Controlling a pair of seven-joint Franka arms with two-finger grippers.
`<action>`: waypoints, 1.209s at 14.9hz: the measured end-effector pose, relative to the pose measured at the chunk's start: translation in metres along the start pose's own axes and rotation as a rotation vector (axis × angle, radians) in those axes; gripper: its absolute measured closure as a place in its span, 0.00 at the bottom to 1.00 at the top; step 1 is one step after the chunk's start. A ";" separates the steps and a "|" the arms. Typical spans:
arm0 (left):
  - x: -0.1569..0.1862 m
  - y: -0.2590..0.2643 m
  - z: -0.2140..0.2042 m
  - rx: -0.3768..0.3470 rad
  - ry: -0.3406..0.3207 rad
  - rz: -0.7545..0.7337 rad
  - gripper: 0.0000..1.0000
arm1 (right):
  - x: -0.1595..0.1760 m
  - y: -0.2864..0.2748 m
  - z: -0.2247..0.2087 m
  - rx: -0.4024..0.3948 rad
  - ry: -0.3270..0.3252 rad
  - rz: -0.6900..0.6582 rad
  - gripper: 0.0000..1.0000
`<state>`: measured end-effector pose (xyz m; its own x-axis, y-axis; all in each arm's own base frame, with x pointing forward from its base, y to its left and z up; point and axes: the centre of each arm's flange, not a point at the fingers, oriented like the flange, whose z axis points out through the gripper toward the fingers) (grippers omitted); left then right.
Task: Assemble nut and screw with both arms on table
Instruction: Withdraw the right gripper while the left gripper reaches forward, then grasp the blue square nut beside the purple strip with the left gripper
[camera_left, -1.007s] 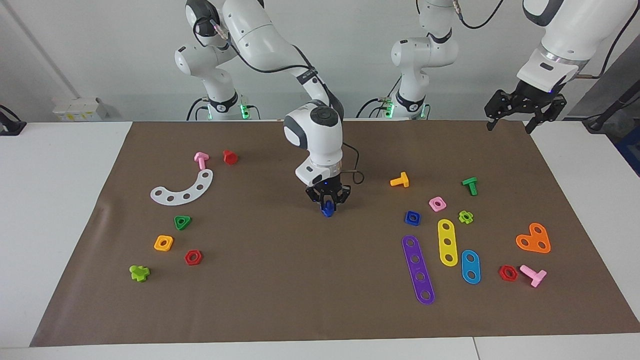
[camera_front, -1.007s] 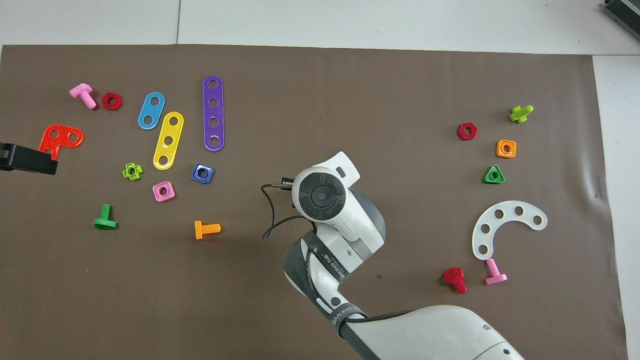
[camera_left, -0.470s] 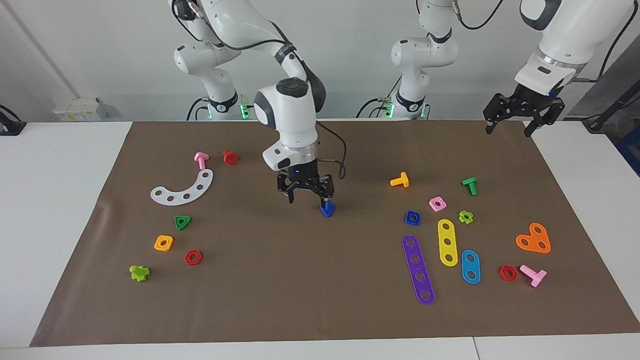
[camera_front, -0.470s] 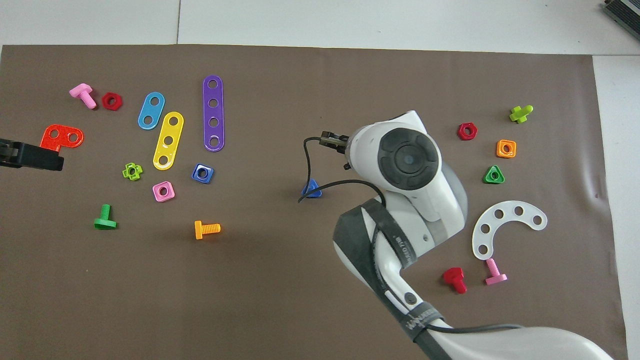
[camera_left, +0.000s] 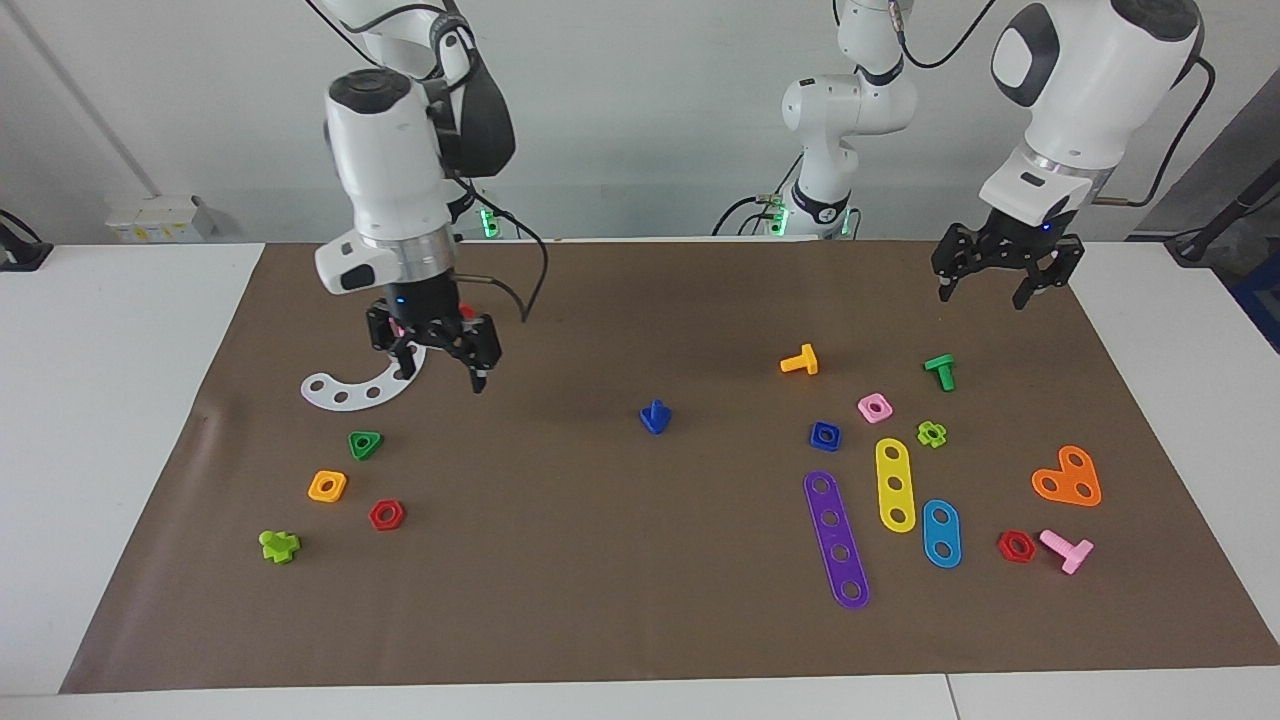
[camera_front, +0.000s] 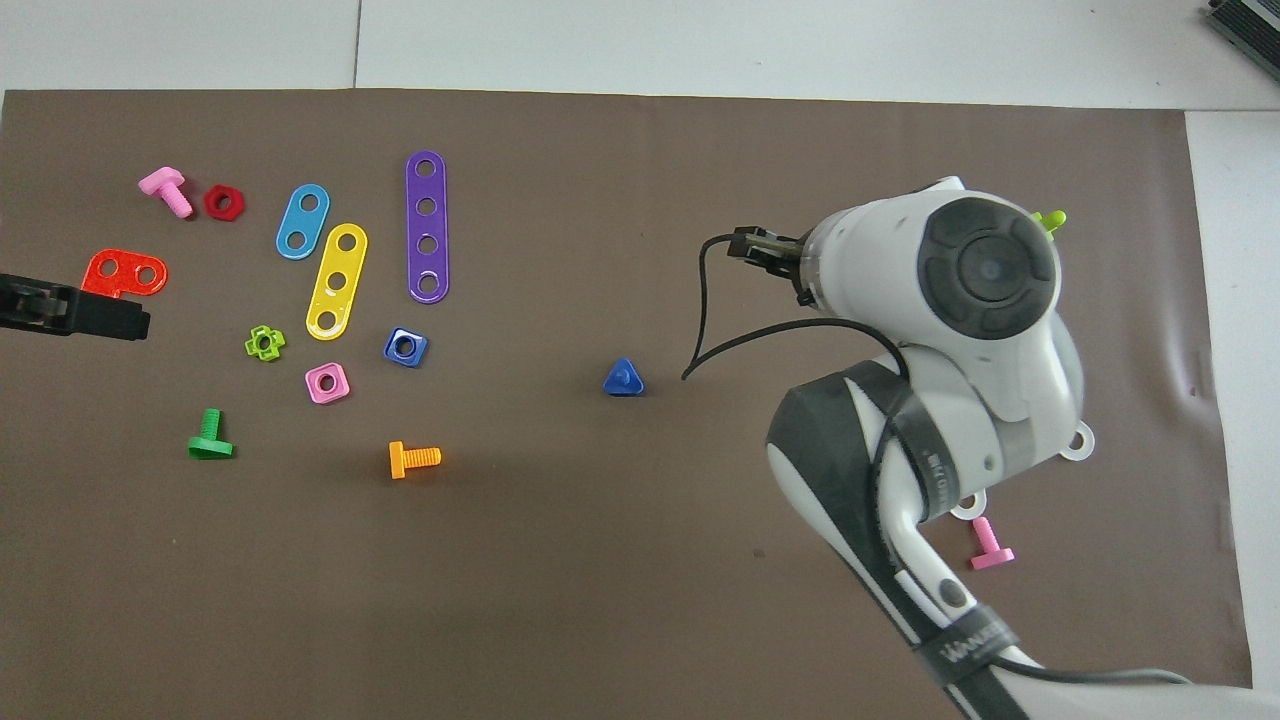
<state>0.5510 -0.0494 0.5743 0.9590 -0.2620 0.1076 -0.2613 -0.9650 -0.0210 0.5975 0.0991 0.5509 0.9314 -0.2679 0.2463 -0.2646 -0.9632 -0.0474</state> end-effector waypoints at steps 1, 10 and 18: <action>0.001 0.006 0.011 0.000 0.006 0.011 0.03 | 0.002 0.023 -0.012 -0.009 -0.025 -0.016 0.00; 0.005 0.060 0.111 -0.009 0.029 0.105 0.00 | -0.013 0.169 -0.058 -0.035 -0.284 -0.074 0.00; 0.011 0.081 0.177 -0.012 0.075 0.140 0.01 | -0.003 0.183 -0.098 -0.032 -0.268 -0.120 0.00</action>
<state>0.5602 -0.1320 0.3977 0.9024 -0.3924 0.1781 -0.3937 -0.9187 -0.0296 0.5218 -0.0741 0.6361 0.9883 -0.1519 -0.0160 -0.1520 -0.9884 -0.0021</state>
